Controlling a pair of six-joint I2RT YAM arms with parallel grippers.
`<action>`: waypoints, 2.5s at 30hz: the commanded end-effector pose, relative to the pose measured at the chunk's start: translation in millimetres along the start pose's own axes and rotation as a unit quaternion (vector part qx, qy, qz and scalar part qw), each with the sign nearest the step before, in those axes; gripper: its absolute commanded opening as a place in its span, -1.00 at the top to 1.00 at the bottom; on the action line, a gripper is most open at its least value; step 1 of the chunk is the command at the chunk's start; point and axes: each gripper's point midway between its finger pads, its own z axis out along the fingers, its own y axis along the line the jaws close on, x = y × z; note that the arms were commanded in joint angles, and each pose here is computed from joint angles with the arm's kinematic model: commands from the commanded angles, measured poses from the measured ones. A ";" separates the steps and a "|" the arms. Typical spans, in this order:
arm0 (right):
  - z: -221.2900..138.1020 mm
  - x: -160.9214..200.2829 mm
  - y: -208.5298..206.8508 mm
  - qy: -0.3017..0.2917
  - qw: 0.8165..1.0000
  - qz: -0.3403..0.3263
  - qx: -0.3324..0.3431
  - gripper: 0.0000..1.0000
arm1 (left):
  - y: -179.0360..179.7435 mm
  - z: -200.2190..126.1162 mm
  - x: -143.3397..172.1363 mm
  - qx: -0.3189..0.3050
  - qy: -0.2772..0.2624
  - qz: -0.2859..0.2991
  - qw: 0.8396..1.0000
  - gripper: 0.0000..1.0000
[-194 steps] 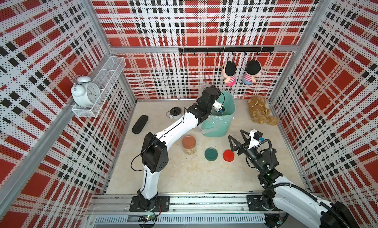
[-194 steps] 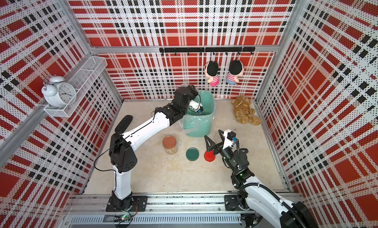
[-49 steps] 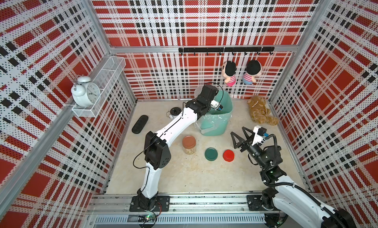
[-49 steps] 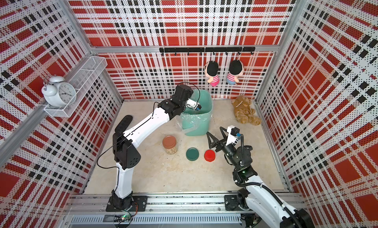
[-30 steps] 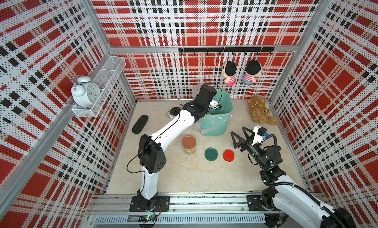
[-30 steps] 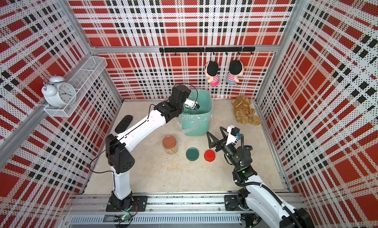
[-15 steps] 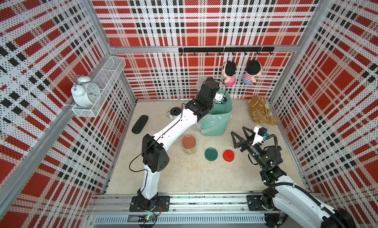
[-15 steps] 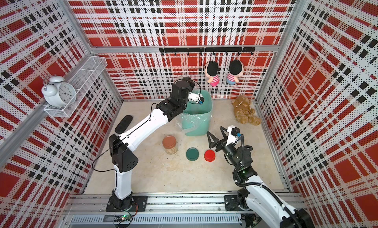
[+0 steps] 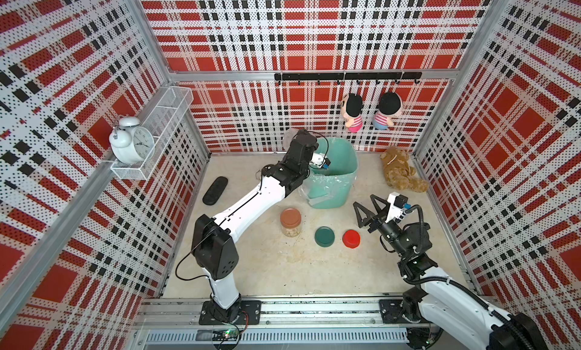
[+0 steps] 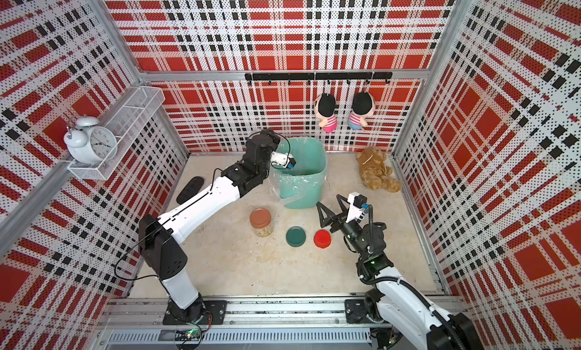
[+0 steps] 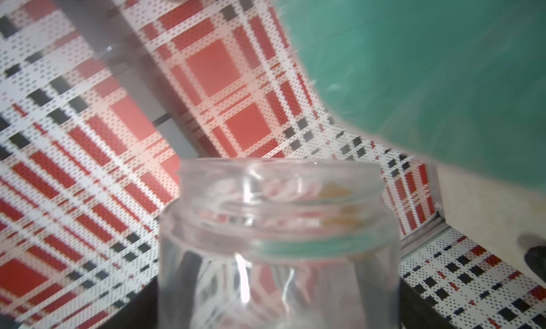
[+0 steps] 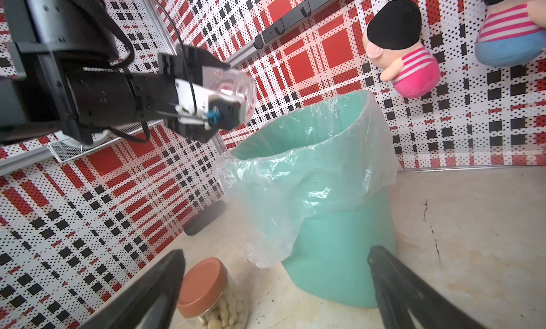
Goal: Empty moldy peanuts from jars
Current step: Pour the moldy peanuts from the jar into the trash bin.
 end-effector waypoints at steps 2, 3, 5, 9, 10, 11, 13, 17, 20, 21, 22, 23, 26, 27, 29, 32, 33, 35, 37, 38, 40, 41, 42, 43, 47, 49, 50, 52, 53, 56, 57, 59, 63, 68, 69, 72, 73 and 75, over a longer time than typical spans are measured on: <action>-2.8 -11.5 1.6 -0.020 1.000 -0.006 -0.003 -1.00 | 7.0 -1.1 -9.5 -0.012 -0.022 -0.027 0.999 1.00; -2.9 -11.8 1.7 -0.020 1.000 -0.006 -0.003 -1.00 | 16.0 -1.8 -6.9 -0.020 -0.021 -0.032 0.999 1.00; -3.1 -12.5 1.7 -0.022 1.000 -0.006 -0.003 -1.00 | 38.6 -3.9 1.0 -0.039 -0.016 -0.039 0.998 1.00; -3.1 -11.4 2.4 -0.023 1.000 0.000 -0.007 -1.00 | 84.7 -10.2 21.9 -0.079 0.010 -0.042 0.996 1.00; -2.8 -11.3 2.6 -0.023 1.000 0.001 -0.008 -1.00 | 95.5 -12.6 26.6 -0.089 0.016 -0.046 0.995 1.00; -2.8 -10.6 2.8 -0.022 1.000 0.002 -0.009 -0.99 | 102.1 -14.3 29.9 -0.094 0.021 -0.047 0.994 1.00; -2.7 -11.0 2.9 -0.023 1.000 0.003 -0.009 -0.99 | 107.1 -16.6 35.2 -0.095 0.031 -0.044 0.994 1.00; -3.7 -8.8 1.5 -0.022 1.000 0.003 -0.007 -1.00 | 68.0 -9.9 23.0 -0.054 0.028 -0.031 0.998 1.00; -3.9 -8.7 1.5 -0.021 1.000 0.003 -0.007 -1.00 | 4.1 1.6 -2.8 0.011 0.002 -0.002 1.000 1.00; -4.4 -9.4 1.7 -0.022 1.000 0.000 -0.006 -1.00 | -21.1 5.1 -12.2 0.042 -0.005 0.019 0.999 1.00; -4.3 -11.2 1.9 -0.022 1.000 -0.003 -0.005 -1.00 | -40.6 7.6 -20.0 0.066 -0.010 0.037 0.997 1.00; -4.9 -12.3 1.8 -0.023 1.000 -0.005 -0.003 -1.00 | -49.3 9.5 -23.3 0.076 -0.010 0.045 0.996 1.00; -6.5 -14.5 0.6 -0.023 1.000 -0.013 0.005 -1.00 | -33.6 14.6 -16.3 0.055 0.008 0.050 0.997 1.00; -7.0 -15.2 0.4 -0.024 1.000 -0.014 0.006 -1.00 | -15.8 15.3 -11.5 0.035 0.013 0.040 0.998 1.00; -7.3 -15.3 -0.1 -0.025 1.000 -0.013 0.007 -1.00 | 16.6 14.0 -2.4 0.004 0.019 0.024 1.000 1.00; -5.9 -12.9 0.0 -0.024 1.000 -0.006 0.003 -1.00 | 62.5 10.4 14.0 -0.040 0.035 -0.001 0.999 1.00; -5.2 -12.1 0.7 -0.024 1.000 -0.004 0.000 -1.00 | 76.3 7.6 20.3 -0.054 0.042 -0.006 0.998 1.00; -4.1 -11.0 2.1 -0.022 1.000 -0.001 -0.006 -1.00 | 92.6 2.8 27.7 -0.073 0.054 -0.004 0.996 1.00; -3.3 -10.8 2.3 -0.022 1.000 0.001 -0.007 -1.00 | 102.8 -4.0 29.5 -0.088 0.051 -0.010 0.995 1.00; -3.4 -10.3 2.3 -0.022 1.000 0.001 -0.007 -1.00 | 100.8 -5.1 28.7 -0.085 0.051 -0.005 0.995 1.00; -3.4 -9.2 1.3 -0.021 1.000 0.001 -0.005 -1.00 | 90.7 -5.5 26.7 -0.073 0.052 0.009 0.996 1.00; -3.5 -9.9 1.6 -0.022 1.000 0.001 -0.006 -1.00 | 81.4 -4.5 23.0 -0.064 0.049 0.020 0.997 1.00; -3.5 -10.0 1.6 -0.022 1.000 0.001 -0.006 -1.00 | 73.1 -4.0 20.0 -0.057 0.045 0.031 0.997 1.00; -3.9 -9.4 1.4 -0.022 1.000 0.002 -0.006 -1.00 | 55.6 -0.9 12.4 -0.042 0.042 0.050 0.997 1.00; -5.6 -10.7 2.1 -0.024 1.000 0.001 -0.006 -0.99 | -18.1 7.3 -10.3 0.025 0.024 0.120 0.992 1.00; -6.5 -12.0 1.4 -0.025 1.000 -0.004 -0.002 -1.00 | -38.0 12.9 -11.4 0.045 0.023 0.128 0.991 1.00; -6.9 -13.3 1.4 -0.025 1.000 -0.006 -0.001 -1.00 | -37.8 15.0 -7.8 0.045 0.027 0.123 0.991 1.00; -7.4 -13.7 1.1 -0.025 1.000 -0.010 0.002 -1.00 | -21.5 16.3 -2.3 0.029 0.034 0.108 0.993 1.00; -7.4 -13.7 0.9 -0.024 1.000 -0.010 0.003 -1.00 | -6.6 15.7 0.7 0.013 0.035 0.097 0.995 1.00; -6.7 -11.4 -0.7 -0.024 1.000 -0.006 0.003 -1.00 | 43.5 10.0 10.1 -0.034 0.042 0.077 0.996 1.00; -5.7 -10.9 -0.1 -0.023 1.000 -0.003 0.001 -1.00 | 59.2 7.3 13.9 -0.049 0.044 0.070 0.995 1.00; -4.0 -9.6 1.7 -0.023 1.000 0.002 -0.006 -1.00 | 90.0 1.1 18.1 -0.080 0.042 0.051 0.995 1.00; -1.8 -8.2 2.6 -0.021 1.000 0.008 -0.012 -1.00 | 107.9 -6.3 28.0 -0.095 0.055 0.034 0.993 1.00; -2.2 -6.9 1.9 -0.021 1.000 0.007 -0.011 -1.00 | 31.8 6.4 8.4 -0.019 0.042 0.088 0.995 1.00; -2.2 -7.6 1.9 -0.021 1.000 0.006 -0.011 -1.00 | 8.7 10.4 0.0 0.004 0.033 0.103 0.994 1.00; -3.1 -9.8 2.4 -0.022 1.000 0.002 -0.009 -1.00 | -44.2 19.2 -20.4 0.055 0.014 0.128 0.990 1.00; -3.4 -10.2 1.7 -0.021 1.000 0.000 -0.006 -1.00 | -43.8 21.0 -21.6 0.053 0.013 0.116 0.992 1.00; -4.0 -11.6 1.0 -0.020 1.000 -0.005 -0.001 -0.99 | -24.4 23.5 -12.7 0.036 0.025 0.084 0.995 1.00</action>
